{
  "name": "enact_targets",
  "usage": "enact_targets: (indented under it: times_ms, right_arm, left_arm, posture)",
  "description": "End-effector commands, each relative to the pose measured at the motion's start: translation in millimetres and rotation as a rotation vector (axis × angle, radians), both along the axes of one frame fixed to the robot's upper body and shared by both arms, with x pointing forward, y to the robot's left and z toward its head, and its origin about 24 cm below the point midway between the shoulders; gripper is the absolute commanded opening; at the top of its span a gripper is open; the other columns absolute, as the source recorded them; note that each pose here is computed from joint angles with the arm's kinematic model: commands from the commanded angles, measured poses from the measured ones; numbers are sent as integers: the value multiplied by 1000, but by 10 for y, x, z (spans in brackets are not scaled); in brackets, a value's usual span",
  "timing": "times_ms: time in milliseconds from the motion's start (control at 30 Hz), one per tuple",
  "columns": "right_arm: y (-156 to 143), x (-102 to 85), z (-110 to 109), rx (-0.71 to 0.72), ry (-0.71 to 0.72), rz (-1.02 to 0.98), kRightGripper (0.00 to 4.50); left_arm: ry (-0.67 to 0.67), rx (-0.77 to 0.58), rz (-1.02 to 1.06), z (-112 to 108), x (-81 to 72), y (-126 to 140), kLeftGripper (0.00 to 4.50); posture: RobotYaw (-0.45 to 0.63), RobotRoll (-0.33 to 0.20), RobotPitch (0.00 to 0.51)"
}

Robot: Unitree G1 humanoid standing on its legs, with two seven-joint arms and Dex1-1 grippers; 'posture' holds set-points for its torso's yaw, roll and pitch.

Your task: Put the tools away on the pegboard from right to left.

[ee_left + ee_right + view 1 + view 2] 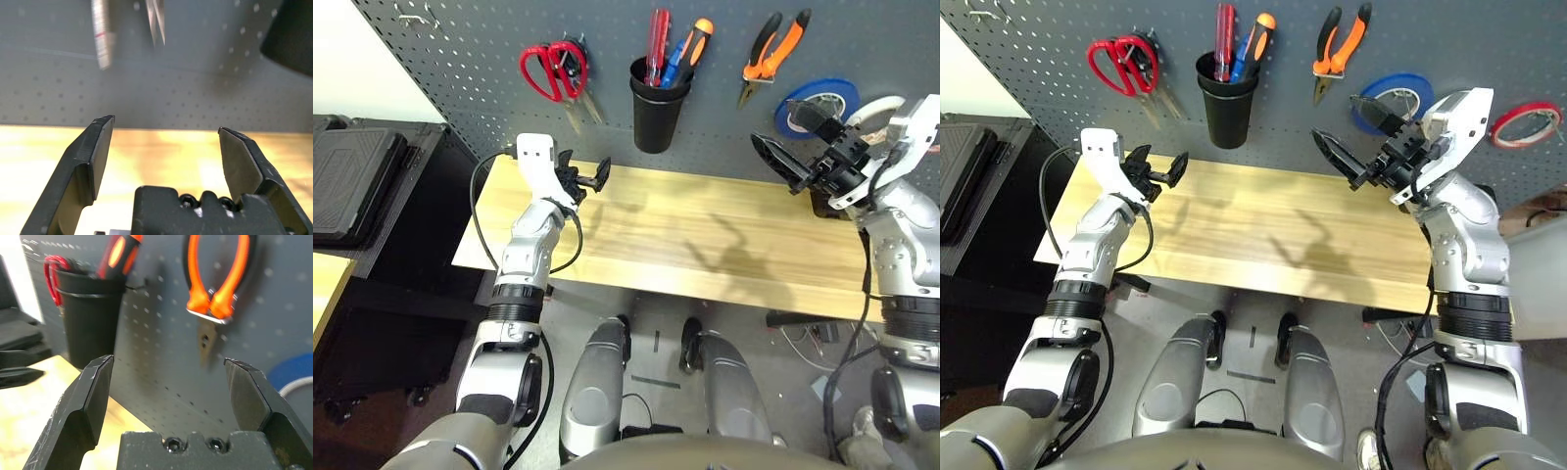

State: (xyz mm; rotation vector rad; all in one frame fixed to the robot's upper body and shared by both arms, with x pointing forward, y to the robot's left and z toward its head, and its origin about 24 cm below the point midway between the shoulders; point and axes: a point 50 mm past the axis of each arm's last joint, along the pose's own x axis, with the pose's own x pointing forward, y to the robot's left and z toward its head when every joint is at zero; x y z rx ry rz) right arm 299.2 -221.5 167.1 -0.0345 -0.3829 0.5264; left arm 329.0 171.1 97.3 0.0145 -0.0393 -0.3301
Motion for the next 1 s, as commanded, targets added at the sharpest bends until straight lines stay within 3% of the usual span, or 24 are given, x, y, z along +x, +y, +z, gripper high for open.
enact_targets:
  times_ms: [33,200,533,1000]
  right_arm:
    - [-116,-17,-252,11,38,-246,4500]
    - [-237,-7,-471,31,65,-475,4500]
    - [-834,-55,-826,67,104,-973,4500]
    - [-1023,-56,-980,86,105,-1120,4500]
  left_arm:
    - [-19,22,75,-128,-139,164,4460]
    - [-39,24,183,-215,-215,348,4460]
    - [-141,46,358,-210,-285,822,4460]
    - [-170,73,346,-164,-227,980,4460]
  posture:
    - [194,0,189]
    - [191,0,183]
    - [186,0,159]
    - [187,0,143]
